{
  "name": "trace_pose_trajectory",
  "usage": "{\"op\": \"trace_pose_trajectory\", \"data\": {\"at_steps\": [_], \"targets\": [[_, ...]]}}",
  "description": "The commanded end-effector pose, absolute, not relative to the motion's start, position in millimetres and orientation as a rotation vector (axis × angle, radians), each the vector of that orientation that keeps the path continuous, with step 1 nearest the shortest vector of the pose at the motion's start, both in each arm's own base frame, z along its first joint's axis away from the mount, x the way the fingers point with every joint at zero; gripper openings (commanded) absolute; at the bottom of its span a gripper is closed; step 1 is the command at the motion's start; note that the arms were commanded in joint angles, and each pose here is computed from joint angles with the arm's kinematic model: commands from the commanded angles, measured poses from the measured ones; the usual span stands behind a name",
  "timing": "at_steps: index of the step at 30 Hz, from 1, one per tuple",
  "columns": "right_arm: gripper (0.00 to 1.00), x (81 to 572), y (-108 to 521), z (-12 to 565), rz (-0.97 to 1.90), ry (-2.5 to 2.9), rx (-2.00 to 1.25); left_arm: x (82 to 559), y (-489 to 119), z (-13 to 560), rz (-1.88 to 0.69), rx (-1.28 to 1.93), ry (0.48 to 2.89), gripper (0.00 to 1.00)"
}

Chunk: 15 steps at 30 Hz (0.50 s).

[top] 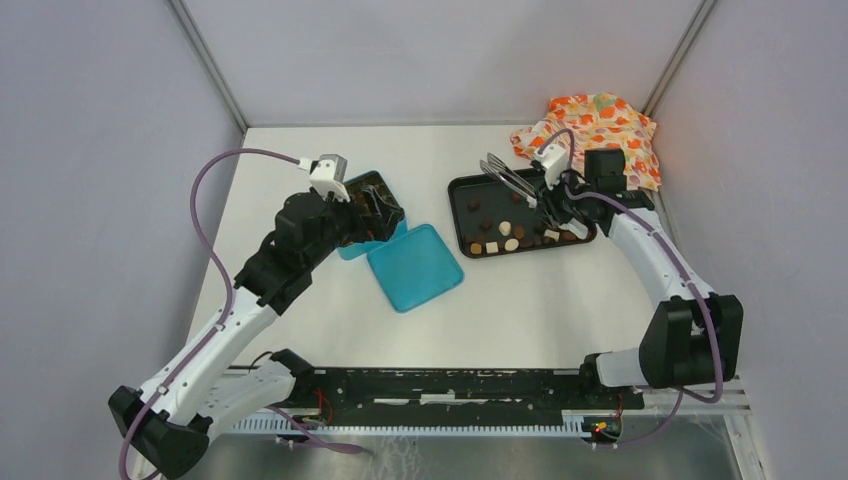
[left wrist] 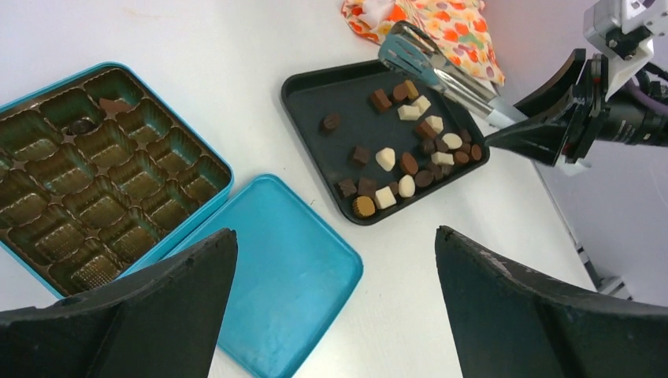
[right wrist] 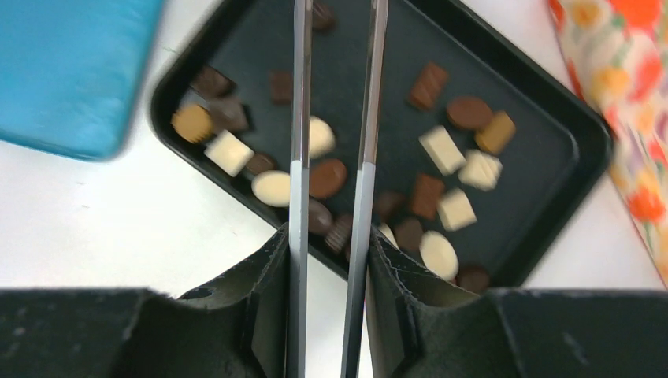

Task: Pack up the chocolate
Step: Place the fake chocolate in the packing box.

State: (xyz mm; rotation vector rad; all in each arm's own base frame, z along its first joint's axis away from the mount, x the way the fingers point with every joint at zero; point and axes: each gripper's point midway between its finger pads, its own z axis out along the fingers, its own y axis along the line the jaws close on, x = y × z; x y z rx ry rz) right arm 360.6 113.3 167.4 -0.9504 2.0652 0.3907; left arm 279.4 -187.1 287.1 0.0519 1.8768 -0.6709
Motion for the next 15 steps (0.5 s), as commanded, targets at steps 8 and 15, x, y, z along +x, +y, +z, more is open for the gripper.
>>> {"op": "trace_pose_trajectory", "data": {"at_steps": [8,15], "targets": [[0.39,364,45,133,0.143,2.178,-0.802,278,-184,256,-0.499,0.398,1.869,1.0],[0.39,364,35,111,0.123,2.258,-0.765,283,-168,237,-0.358,0.435,1.904,0.99]]}}
